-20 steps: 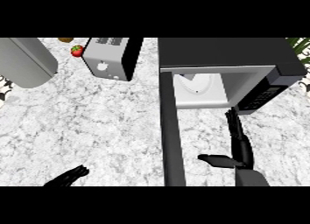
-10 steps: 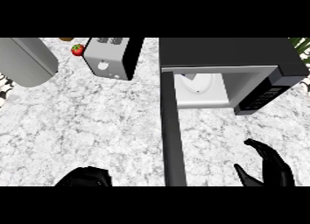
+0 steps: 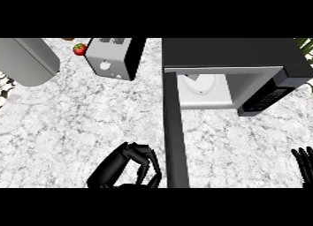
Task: Pick up the milk, place it into the microwave and close the microwave
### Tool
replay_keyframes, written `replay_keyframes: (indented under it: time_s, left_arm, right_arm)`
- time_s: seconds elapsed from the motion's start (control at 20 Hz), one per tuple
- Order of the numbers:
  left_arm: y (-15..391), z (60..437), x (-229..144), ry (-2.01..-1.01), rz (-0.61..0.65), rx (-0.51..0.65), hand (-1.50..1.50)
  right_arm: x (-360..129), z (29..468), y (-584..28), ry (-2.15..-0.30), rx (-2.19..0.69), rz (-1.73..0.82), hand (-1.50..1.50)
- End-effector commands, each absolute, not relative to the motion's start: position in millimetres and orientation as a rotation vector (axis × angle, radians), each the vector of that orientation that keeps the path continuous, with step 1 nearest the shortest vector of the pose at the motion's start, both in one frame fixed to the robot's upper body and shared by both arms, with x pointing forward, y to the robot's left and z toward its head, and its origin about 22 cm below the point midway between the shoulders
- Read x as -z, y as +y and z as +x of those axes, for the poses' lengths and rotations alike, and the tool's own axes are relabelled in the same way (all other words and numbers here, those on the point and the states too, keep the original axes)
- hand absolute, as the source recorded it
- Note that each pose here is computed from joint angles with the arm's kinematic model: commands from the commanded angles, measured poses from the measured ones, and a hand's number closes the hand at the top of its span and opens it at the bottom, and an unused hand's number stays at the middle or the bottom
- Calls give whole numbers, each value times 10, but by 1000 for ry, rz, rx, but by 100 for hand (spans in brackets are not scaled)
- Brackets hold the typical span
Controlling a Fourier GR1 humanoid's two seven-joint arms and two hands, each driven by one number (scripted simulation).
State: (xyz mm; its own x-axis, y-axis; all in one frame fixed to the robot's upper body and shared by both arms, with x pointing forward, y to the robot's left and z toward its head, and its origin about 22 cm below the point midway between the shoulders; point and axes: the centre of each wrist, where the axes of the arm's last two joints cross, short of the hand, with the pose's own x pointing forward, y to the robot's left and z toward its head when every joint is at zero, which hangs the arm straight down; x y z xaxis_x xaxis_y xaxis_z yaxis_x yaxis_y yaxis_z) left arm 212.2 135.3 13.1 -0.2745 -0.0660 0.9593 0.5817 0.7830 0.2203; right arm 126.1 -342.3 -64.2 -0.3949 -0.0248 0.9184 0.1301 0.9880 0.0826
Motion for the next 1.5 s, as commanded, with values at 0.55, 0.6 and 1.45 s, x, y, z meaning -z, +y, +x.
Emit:
replay_keyframes:
  time_s: [0.55,0.6,1.45]
  left_arm:
    - [158,2363,179,-1647,-344,913,150]
    - [197,2290,332,-1622,-355,896,150]
    - [-149,2730,-327,-1730,-485,701,150]
  right_arm:
    - [143,1238,-3686,-2089,66,-29,-150]
    - [-63,1314,-3578,-2082,62,-5,-150]
    - [-585,1606,-3561,-2156,-165,322,-150]
